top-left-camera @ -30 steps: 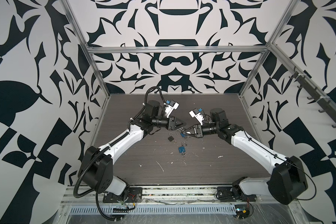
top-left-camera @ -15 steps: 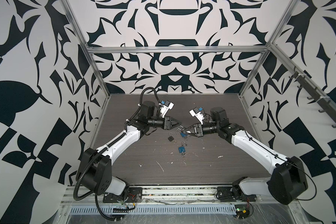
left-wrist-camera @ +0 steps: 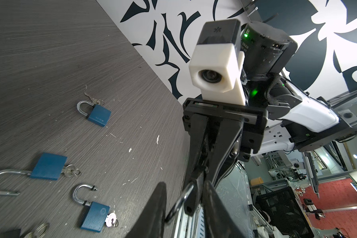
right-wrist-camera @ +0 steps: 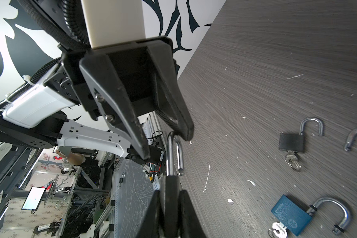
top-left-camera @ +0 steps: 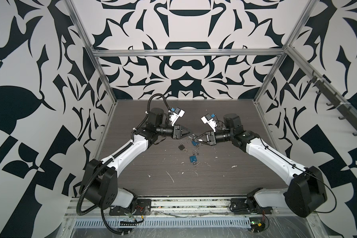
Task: Lock with the key
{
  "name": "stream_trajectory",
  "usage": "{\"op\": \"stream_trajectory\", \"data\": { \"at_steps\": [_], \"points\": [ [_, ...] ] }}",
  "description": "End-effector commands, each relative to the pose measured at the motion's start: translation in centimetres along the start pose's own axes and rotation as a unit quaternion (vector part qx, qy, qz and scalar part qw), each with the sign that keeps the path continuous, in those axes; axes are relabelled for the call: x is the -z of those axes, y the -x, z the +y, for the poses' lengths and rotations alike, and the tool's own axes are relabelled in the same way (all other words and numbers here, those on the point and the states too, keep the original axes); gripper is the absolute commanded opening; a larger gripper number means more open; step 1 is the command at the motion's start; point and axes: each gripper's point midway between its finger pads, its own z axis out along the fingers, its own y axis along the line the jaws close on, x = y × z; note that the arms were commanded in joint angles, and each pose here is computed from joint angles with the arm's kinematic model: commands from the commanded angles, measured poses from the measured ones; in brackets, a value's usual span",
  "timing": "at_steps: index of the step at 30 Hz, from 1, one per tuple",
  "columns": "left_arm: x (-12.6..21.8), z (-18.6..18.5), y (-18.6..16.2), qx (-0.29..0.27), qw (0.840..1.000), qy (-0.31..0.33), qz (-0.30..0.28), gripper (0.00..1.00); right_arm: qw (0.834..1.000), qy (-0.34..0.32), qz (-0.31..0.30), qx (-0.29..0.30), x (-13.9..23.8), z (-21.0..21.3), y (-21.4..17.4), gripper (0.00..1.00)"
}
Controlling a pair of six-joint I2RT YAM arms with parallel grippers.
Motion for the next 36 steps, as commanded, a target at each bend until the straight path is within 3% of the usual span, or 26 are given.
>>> {"op": "stream_trajectory", "data": {
  "at_steps": [1, 20, 32, 36],
  "points": [
    [0.3, -0.5, -0.2, -0.008, 1.0, -0.011, 0.002, 0.31, 0.999, 0.024, -0.013, 0.04, 0.5, 2.3, 1.7, 0.0],
    [0.7, 0.0, -0.7, 0.002, 1.0, -0.014, 0.005, 0.27, 0.999, 0.023, -0.017, 0.033, 0.3, 2.0, 2.2, 0.0],
    [0.6, 0.1, -0.7, 0.005, 1.0, -0.014, 0.005, 0.15, 0.999, 0.029, -0.019, 0.031, 0.4, 2.3, 2.4, 0.0],
    [0.5, 0.7, -1.0, 0.011, 1.0, -0.01, 0.008, 0.03, 0.998, 0.058, -0.019, 0.023, 0.4, 3.3, 2.5, 0.0]
  ]
}}
